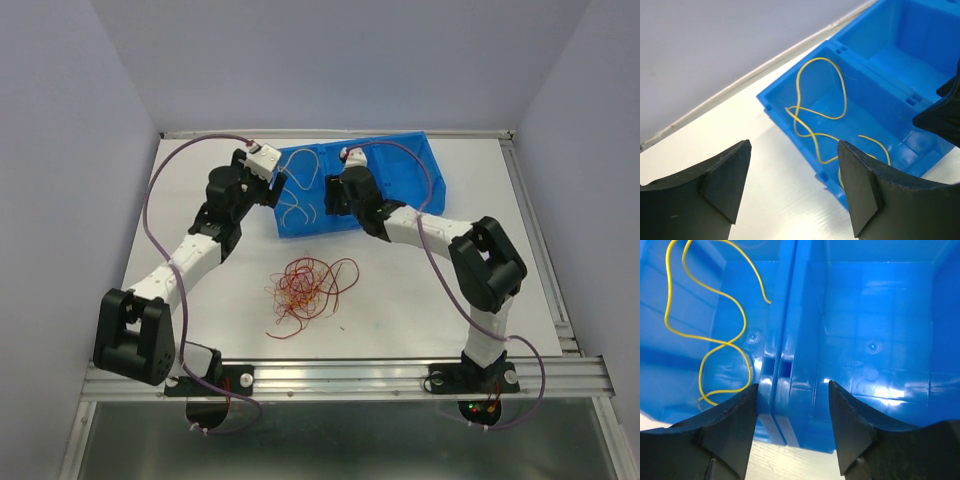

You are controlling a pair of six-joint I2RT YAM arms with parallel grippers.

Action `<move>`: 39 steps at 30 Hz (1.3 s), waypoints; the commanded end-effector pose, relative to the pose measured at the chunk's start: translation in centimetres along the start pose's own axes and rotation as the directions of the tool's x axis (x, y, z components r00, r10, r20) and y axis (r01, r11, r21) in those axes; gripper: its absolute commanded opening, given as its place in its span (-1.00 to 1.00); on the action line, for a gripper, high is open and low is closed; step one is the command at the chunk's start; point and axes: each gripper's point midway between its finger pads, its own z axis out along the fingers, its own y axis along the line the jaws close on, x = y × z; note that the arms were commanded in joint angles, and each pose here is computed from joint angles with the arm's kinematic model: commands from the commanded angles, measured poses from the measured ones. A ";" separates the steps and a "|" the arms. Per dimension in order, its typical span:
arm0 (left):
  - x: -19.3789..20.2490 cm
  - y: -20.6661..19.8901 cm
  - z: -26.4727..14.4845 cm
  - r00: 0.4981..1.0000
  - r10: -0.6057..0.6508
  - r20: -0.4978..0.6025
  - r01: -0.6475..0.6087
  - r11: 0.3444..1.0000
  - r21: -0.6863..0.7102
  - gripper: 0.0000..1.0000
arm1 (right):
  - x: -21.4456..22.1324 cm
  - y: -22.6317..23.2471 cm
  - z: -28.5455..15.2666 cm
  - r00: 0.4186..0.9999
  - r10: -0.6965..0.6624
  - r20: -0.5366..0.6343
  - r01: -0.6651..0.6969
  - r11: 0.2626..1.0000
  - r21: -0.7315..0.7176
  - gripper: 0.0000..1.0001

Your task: Untangle the cables

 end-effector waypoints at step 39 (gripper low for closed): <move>5.9 -12.2 -9.4 0.982 0.190 0.019 -0.156 0.744 0.650 0.55 | -2.2 4.2 -13.0 0.996 0.074 0.039 -0.064 0.972 -0.228 0.35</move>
